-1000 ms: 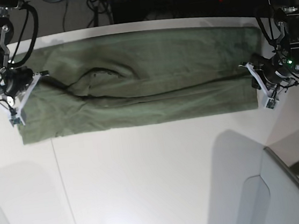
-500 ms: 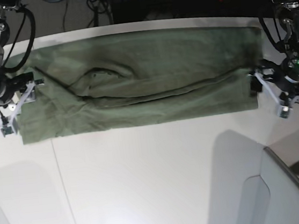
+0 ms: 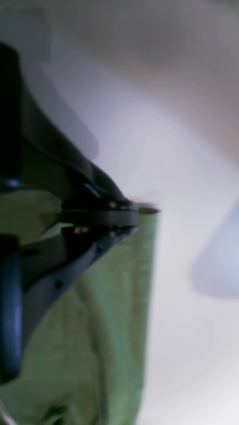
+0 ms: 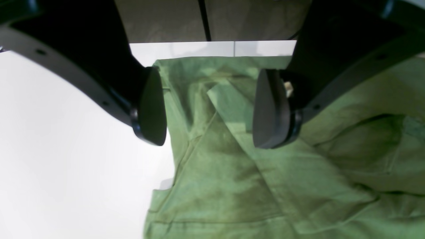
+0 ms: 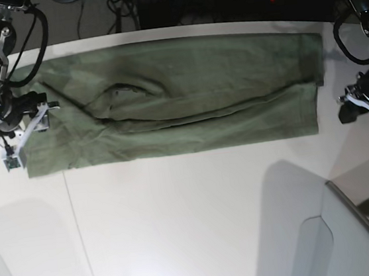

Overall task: Layout the t-shirt on the table in an organized manner, then fold the t-shirt properly
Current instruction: 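Open both grippers and release the shirt corners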

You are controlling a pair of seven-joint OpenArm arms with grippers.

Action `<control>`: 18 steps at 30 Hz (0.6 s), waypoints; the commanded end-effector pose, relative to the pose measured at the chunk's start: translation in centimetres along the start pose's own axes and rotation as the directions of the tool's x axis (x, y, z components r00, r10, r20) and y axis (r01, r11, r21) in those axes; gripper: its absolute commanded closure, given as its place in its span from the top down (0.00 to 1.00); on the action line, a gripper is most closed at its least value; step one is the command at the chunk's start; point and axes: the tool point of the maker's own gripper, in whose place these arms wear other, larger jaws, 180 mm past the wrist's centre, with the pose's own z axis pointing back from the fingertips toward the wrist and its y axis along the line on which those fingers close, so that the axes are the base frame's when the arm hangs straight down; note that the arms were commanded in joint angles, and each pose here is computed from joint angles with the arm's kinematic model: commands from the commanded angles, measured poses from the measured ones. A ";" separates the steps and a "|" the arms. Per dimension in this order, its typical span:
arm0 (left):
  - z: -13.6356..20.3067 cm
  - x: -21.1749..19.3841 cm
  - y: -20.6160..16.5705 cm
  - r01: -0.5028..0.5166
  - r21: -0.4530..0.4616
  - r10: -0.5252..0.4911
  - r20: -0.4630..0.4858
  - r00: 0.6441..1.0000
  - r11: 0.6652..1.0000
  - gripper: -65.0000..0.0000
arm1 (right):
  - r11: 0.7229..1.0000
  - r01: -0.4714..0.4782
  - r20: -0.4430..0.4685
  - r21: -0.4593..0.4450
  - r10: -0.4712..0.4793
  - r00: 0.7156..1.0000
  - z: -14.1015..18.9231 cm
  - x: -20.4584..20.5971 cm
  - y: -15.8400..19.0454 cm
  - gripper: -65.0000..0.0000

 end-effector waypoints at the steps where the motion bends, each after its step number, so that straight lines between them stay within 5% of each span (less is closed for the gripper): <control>1: 0.4 1.7 0.3 0.001 -0.010 0.000 0.055 0.999 1.000 0.00 | 1.000 -0.006 0.045 -0.010 0.007 0.999 0.4 1.3 -0.4 0.60; 6: 0.0 -0.8 1.1 -0.061 -0.003 0.061 0.006 0.998 0.998 0.00 | 1.000 -0.012 0.035 -0.007 0.012 0.999 0.4 1.0 -0.2 0.60; 10: 0.7 -2.1 1.7 -0.064 0.017 0.063 0.024 0.998 0.998 0.00 | 0.983 -0.161 0.053 0.093 0.157 0.986 0.5 1.2 4.4 0.58; 12: 0.9 -2.0 2.1 -0.025 0.045 0.022 0.072 0.997 0.999 0.00 | 0.965 -0.219 0.079 0.147 0.209 0.975 0.5 1.9 7.1 0.46; 16: 0.4 -3.0 2.2 0.077 0.099 -0.084 0.066 0.994 0.992 0.00 | 0.898 -0.370 0.182 0.238 0.333 0.925 1.3 4.7 13.3 0.01; 18: 0.3 -3.8 2.0 0.126 0.113 -0.130 0.030 0.991 0.986 0.00 | 0.855 -0.442 0.229 0.271 0.389 0.892 1.9 5.7 16.1 0.02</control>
